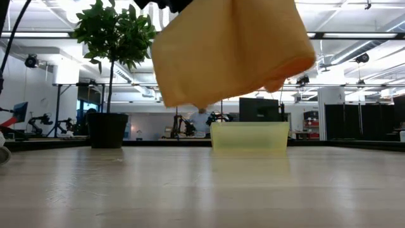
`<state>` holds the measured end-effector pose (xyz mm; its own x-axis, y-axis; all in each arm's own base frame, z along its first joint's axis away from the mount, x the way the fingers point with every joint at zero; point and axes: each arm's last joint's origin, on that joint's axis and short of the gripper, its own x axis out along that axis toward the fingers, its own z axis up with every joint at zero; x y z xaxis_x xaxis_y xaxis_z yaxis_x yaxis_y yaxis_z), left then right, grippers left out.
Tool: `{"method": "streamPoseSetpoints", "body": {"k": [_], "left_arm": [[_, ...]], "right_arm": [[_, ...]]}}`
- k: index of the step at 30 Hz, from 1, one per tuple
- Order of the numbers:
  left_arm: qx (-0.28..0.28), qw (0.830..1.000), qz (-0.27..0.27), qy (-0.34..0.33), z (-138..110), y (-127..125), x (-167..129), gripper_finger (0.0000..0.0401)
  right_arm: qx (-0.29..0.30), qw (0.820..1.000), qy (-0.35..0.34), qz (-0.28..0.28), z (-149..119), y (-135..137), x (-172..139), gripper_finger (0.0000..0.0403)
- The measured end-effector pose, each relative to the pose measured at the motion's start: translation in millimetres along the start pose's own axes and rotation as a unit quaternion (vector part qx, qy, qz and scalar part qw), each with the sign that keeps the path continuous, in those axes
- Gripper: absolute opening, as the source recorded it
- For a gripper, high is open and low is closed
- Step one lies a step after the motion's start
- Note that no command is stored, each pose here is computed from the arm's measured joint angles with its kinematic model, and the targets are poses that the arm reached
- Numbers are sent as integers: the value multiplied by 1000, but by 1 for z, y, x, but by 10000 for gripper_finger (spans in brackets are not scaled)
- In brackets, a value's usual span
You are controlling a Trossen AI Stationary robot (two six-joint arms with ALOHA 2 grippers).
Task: Fold microfiber towels
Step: Put the orange microfiber towel into the yellow bin
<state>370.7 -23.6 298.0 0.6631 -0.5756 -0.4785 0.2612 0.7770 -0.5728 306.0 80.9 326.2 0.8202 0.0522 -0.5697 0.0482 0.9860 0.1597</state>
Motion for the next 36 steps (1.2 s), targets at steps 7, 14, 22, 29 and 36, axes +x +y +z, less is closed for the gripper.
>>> {"method": "streamPoseSetpoints", "body": {"k": [7, 14, 22, 29, 36], "left_arm": [[-12, 999, 31, -7, -1, -1, 1, 0], [-13, 999, 35, -9, -1, -1, 1, 0], [-16, 999, 35, -3, -2, -1, 1, 0], [-23, 999, 27, 18, -5, 0, 1, 0], [-25, 999, 26, 23, -7, 0, 1, 0]], "right_arm": [[25, 997, 15, 71, -3, -12, 9, 224], [6, 996, 47, 73, -14, -11, 35, 224], [1, 988, 81, 130, -18, -17, 45, 219], [1, 972, 133, 193, -24, -21, 43, 186], [7, 969, 140, 204, -24, -25, 43, 139]]}}
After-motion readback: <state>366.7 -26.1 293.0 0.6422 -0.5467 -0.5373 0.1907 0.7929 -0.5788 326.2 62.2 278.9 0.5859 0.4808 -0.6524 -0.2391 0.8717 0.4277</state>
